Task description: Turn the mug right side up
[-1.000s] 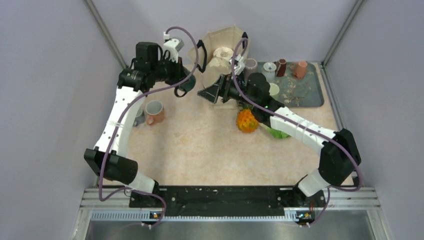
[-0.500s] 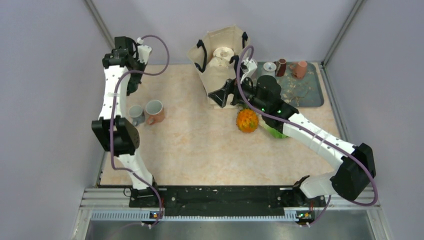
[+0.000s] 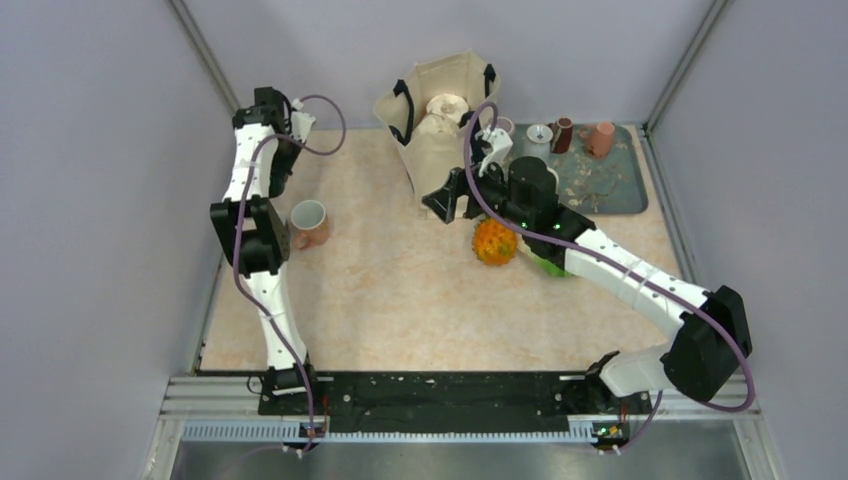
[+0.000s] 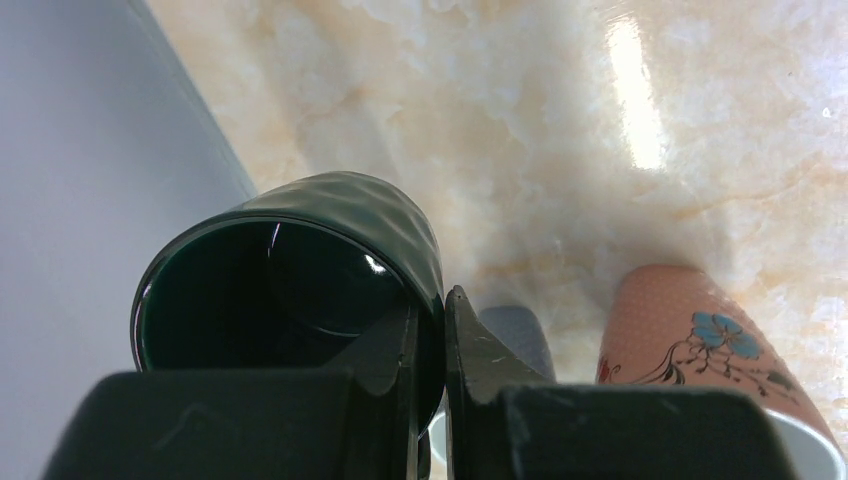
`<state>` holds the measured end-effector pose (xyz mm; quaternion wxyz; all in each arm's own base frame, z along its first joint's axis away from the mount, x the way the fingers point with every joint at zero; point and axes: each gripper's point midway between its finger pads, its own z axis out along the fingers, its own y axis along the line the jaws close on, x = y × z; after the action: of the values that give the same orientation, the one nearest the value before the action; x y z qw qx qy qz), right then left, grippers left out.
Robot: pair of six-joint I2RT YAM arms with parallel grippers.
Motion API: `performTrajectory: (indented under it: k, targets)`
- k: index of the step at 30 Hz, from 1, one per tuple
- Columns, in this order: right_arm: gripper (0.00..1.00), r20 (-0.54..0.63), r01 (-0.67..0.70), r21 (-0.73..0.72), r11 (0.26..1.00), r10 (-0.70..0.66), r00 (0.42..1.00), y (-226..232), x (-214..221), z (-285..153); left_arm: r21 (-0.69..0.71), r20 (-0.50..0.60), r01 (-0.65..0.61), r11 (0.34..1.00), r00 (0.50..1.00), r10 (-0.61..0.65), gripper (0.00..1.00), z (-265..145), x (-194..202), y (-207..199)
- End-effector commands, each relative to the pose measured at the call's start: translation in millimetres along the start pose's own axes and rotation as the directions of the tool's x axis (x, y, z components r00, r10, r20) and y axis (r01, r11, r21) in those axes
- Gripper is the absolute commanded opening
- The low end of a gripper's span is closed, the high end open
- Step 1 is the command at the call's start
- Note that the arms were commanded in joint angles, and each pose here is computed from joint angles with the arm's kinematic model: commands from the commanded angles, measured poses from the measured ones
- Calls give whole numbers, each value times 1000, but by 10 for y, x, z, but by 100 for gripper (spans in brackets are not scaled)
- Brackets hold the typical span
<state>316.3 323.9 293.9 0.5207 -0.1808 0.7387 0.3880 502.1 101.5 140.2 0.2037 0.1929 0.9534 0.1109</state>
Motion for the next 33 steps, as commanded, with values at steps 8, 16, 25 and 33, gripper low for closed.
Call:
performTrajectory:
  k: [8,16,25,33]
  targets:
    - [91,49,-2,19,1000,1,999,36,-151,-103,114,69,61,992,995,-69,0,354,-184,-210]
    - [92,46,6,45,999,-8,999,-10,-134,-138,211,104,80,974,989,-104,4,485,-242,-413]
    - [99,1,119,465,877,-135,991,-799,-157,-386,142,174,158,977,968,-182,53,283,-366,-239]
    - [95,26,43,776,629,-100,995,-1969,-187,-804,172,330,181,968,916,-230,64,-527,-590,-231]
